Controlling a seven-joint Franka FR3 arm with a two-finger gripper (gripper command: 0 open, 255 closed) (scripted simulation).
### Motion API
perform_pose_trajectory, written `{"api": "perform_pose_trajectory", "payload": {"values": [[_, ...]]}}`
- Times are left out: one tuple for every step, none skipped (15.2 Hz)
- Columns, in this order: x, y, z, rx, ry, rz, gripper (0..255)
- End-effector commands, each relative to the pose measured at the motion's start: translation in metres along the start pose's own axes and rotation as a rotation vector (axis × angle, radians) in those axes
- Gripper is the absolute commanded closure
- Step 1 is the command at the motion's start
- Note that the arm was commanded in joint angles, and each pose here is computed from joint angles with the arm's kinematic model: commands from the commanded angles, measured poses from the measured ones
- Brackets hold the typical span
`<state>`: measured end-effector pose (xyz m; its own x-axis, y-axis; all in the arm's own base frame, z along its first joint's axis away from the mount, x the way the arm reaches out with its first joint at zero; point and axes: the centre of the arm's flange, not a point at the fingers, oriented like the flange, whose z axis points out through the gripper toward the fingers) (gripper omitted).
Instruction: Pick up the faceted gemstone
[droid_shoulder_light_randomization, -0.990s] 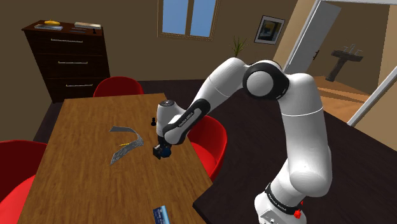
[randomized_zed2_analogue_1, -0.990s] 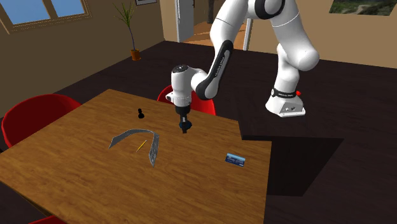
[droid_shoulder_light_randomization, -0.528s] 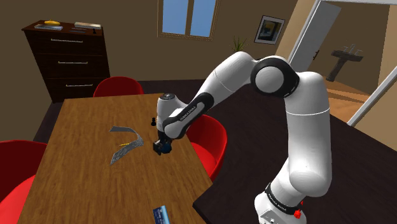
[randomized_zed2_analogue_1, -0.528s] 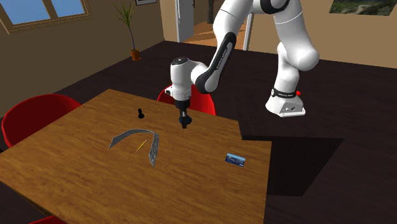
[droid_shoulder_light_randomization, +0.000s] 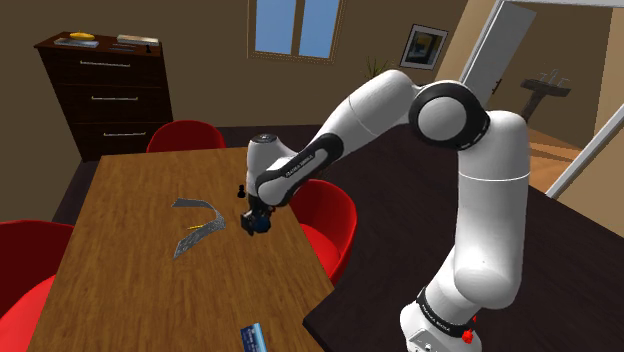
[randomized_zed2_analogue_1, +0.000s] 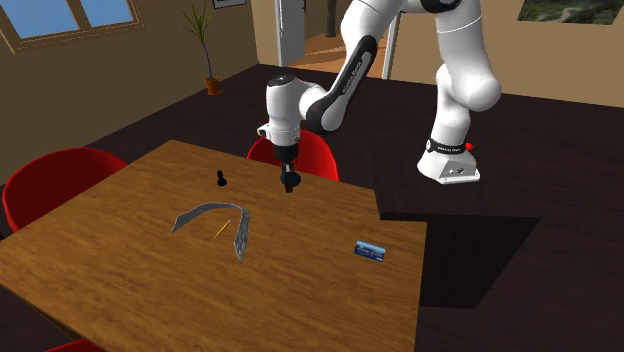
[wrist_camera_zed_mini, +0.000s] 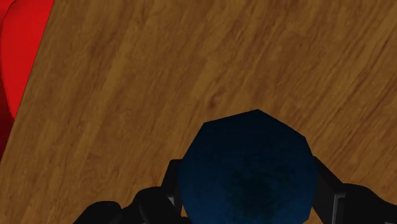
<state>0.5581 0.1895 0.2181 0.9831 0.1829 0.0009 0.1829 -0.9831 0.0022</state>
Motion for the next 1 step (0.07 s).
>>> {"api": "perform_pose_trajectory", "payload": {"values": [[0.0,-0.0006,-0.0024,0.0,0.0,0.0,255]]}}
